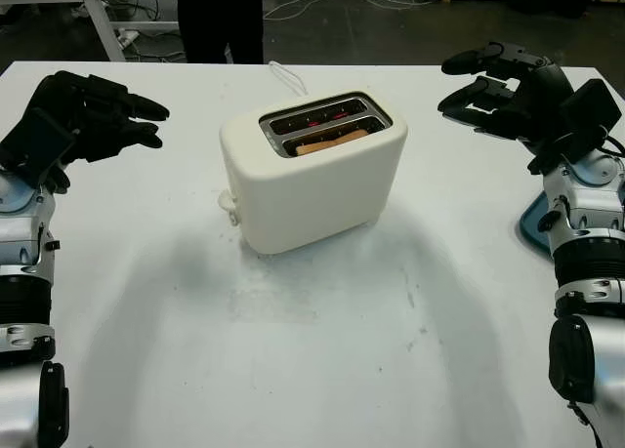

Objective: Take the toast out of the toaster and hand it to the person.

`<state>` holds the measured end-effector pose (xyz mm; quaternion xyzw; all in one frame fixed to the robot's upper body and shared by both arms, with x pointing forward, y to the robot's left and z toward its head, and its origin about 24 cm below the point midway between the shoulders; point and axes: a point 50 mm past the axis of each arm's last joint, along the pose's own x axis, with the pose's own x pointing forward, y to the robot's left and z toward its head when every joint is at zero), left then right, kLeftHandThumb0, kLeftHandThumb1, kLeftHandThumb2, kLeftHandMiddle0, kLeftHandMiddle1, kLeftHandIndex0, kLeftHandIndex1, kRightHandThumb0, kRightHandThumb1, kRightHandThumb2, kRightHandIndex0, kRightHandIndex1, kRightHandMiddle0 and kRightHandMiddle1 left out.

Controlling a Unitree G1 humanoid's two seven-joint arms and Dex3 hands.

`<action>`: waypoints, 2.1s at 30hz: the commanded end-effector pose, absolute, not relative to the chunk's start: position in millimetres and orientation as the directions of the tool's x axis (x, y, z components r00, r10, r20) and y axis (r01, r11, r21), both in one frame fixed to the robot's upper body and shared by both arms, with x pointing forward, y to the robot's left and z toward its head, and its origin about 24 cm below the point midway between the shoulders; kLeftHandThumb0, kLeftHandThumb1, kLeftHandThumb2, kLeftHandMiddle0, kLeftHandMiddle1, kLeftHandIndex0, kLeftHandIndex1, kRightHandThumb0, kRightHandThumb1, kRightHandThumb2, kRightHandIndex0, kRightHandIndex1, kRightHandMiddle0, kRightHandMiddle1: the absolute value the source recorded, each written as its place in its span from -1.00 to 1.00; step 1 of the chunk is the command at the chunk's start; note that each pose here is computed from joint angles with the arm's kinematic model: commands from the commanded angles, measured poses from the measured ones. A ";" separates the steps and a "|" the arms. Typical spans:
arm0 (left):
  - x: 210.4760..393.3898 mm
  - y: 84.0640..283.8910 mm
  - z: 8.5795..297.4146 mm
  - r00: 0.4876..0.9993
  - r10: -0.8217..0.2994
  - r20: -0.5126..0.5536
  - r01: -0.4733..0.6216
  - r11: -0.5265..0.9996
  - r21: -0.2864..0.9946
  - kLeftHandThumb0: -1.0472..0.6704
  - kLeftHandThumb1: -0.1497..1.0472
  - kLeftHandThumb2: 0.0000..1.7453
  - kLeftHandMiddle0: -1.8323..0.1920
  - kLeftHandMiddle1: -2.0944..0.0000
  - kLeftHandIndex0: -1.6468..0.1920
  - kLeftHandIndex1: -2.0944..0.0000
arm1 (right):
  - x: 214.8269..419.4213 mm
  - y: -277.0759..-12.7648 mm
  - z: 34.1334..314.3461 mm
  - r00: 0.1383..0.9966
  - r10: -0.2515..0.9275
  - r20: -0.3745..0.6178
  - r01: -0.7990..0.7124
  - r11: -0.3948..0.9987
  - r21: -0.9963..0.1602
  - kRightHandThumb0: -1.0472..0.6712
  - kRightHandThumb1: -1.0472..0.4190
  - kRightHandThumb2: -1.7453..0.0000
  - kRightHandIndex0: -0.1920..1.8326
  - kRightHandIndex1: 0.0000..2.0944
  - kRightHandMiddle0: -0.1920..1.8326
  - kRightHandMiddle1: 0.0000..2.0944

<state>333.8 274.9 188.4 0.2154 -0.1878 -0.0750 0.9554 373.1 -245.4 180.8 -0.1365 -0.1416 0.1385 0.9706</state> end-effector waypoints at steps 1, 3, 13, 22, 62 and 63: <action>332.1 275.9 187.1 0.921 -0.222 0.320 0.062 0.895 0.443 -1.00 0.54 -0.99 -0.47 0.60 -0.72 1.00 | 372.2 -246.0 181.2 0.925 0.301 0.231 -0.225 0.925 -0.305 -0.55 -0.45 1.00 -0.21 0.03 -0.20 -0.31; 331.5 276.2 187.3 0.923 -0.221 0.316 0.063 0.895 0.441 -1.00 0.54 -1.00 -0.47 0.60 -0.71 1.00 | 371.6 -246.2 180.8 0.921 0.309 0.237 -0.230 0.922 -0.311 -0.54 -0.45 1.00 -0.22 0.03 -0.20 -0.31; 330.2 275.0 188.7 0.925 -0.224 0.307 0.066 0.890 0.452 -1.00 0.56 -0.99 -0.45 0.61 -0.68 1.00 | 370.5 -247.3 178.4 0.927 0.292 0.235 -0.208 0.923 -0.325 -0.58 -0.47 0.99 -0.19 -0.02 -0.17 -0.34; 330.8 275.8 188.3 0.925 -0.224 0.309 0.065 0.891 0.450 -1.00 0.57 -1.00 -0.44 0.60 -0.68 1.00 | 371.3 -245.7 178.6 0.929 0.292 0.227 -0.212 0.924 -0.320 -0.61 -0.46 1.00 -0.22 -0.01 -0.17 -0.37; 329.1 275.5 188.2 0.928 -0.226 0.297 0.068 0.885 0.461 -1.00 0.56 -0.99 -0.46 0.61 -0.68 1.00 | 370.0 -243.2 185.2 0.916 0.314 0.248 -0.229 0.919 -0.320 -0.54 -0.45 1.00 -0.21 0.04 -0.16 -0.32; 329.1 275.4 188.8 0.928 -0.225 0.296 0.068 0.885 0.461 -1.00 0.56 -0.99 -0.46 0.61 -0.68 1.00 | 369.9 -243.0 185.6 0.915 0.315 0.250 -0.230 0.919 -0.319 -0.54 -0.45 1.00 -0.21 0.04 -0.16 -0.32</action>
